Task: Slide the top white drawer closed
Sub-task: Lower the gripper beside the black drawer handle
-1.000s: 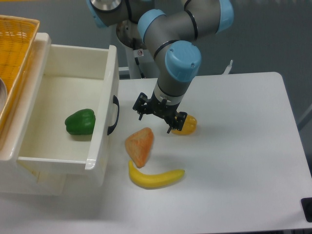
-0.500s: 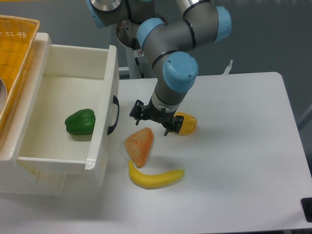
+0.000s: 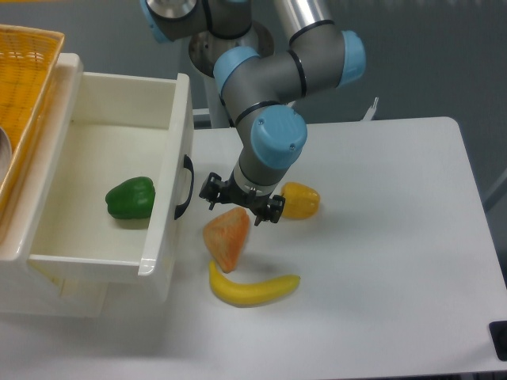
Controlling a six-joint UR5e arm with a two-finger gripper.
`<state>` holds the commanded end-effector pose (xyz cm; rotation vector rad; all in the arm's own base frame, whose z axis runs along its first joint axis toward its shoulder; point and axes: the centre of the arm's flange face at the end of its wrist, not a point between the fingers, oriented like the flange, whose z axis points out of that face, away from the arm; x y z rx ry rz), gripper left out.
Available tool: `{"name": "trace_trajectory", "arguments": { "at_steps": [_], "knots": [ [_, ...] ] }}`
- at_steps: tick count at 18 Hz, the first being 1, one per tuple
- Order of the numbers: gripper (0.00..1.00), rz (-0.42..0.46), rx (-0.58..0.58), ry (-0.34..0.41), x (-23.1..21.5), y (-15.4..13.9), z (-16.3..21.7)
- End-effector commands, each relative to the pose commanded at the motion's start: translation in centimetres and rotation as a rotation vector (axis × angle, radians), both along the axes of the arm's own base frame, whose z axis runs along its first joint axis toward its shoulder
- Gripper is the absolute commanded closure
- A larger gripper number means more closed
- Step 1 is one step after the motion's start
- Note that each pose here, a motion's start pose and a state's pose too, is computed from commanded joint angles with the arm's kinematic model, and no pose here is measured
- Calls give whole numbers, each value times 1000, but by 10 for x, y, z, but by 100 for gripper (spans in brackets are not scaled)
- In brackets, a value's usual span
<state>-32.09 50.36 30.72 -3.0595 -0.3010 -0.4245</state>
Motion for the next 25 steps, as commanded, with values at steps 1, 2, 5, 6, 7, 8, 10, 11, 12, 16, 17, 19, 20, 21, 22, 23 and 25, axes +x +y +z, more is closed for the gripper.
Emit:
{"name": "trace_trajectory", "arguments": {
  "at_steps": [1, 2, 5, 6, 7, 8, 10, 11, 12, 16, 17, 19, 20, 21, 22, 23, 25],
  "knots": [
    [0, -5, -3, -3, 1, 3, -4],
    [0, -9, -5, -6, 3, 5, -6],
    [0, -14, -8, -9, 3, 6, -9],
    [0, -14, -6, -8, 3, 6, -9],
    [0, -14, -12, -13, 2, 7, -13],
    [0, -14, -12, -13, 2, 7, -13],
    [0, -23, -18, -18, 6, 10, -18],
    [0, -23, -18, -18, 6, 10, -18],
    [0, -25, -19, -19, 6, 11, -19],
    [0, -34, -23, -22, 12, 14, -21],
    [0, -34, -23, -22, 12, 14, -21],
    [0, -35, -23, -22, 13, 15, -21],
    [0, -34, -24, -24, 13, 15, -21],
    [0, -36, -24, -24, 13, 15, -21],
    [0, -40, -24, -23, 16, 17, -21],
    [0, -40, -24, -22, 17, 17, -20],
    [0, -42, -24, -22, 18, 17, -19]
  ]
}}
